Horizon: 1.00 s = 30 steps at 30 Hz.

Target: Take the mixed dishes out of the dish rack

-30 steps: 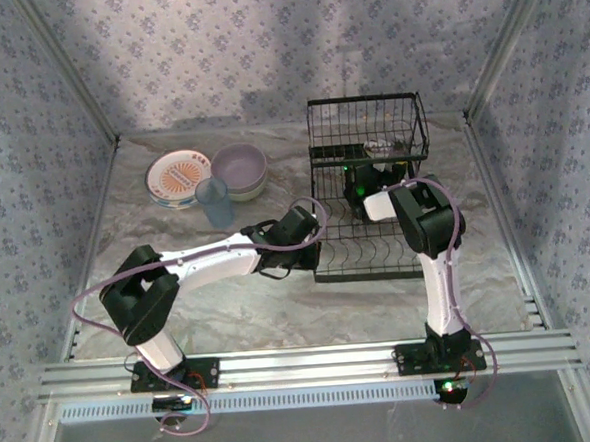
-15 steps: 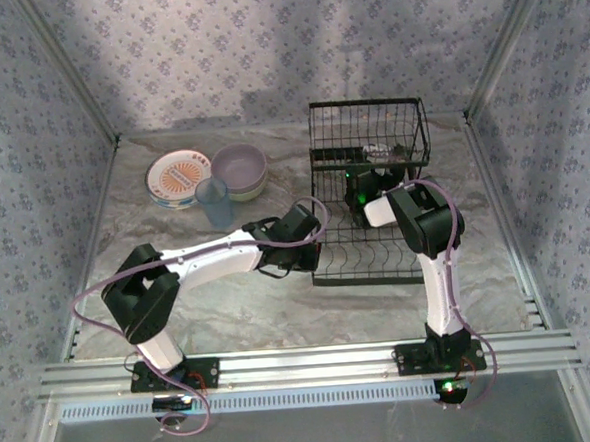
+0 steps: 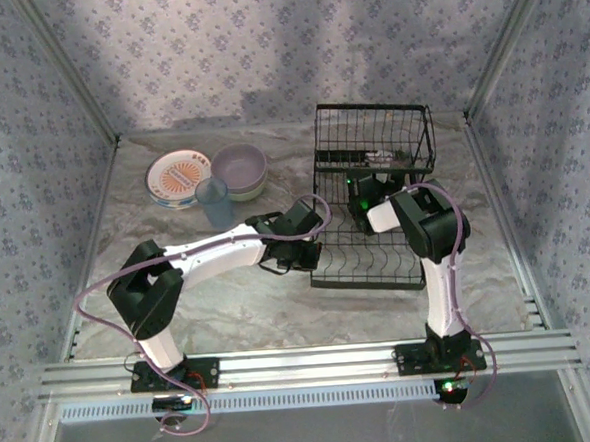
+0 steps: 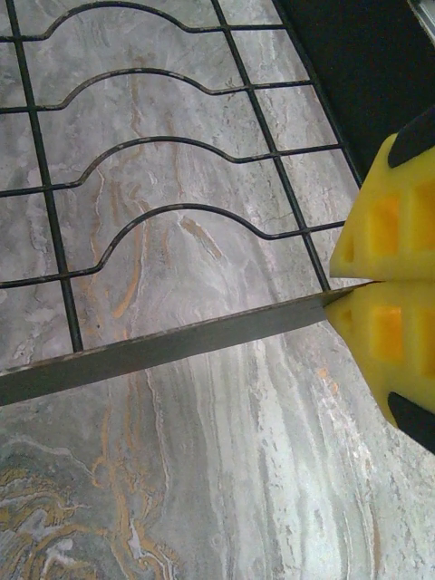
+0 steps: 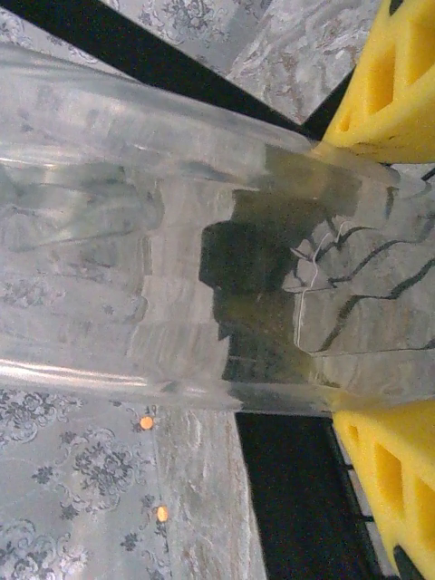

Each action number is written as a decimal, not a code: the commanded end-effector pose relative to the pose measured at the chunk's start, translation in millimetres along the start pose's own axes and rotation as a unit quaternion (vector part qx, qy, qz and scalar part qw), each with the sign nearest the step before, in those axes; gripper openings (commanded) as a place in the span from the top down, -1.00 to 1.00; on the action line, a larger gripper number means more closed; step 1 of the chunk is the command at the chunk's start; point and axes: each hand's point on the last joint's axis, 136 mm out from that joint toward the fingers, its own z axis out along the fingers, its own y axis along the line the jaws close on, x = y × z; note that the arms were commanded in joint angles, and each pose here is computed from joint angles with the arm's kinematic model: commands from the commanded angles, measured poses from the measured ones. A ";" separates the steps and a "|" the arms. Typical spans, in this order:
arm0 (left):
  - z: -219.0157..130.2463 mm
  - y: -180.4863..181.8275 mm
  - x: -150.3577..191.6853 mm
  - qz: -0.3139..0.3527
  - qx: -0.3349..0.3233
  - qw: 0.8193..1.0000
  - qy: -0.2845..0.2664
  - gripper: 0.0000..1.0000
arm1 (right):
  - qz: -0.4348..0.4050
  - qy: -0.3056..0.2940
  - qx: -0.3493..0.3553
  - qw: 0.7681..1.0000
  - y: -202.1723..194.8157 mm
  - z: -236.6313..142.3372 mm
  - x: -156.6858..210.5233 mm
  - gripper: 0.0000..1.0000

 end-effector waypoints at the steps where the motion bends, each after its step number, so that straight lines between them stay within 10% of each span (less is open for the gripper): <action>1: -5.0 -28.7 6.1 0.041 0.058 0.997 0.031 1.00 | 0.069 -0.029 -0.014 0.997 -0.8 -17.4 -39.6 0.31; 30: -2.0 -35.4 -19.2 0.024 0.059 0.998 0.017 1.00 | 0.099 0.043 -0.074 0.991 -18.8 -72.7 -2.4 0.45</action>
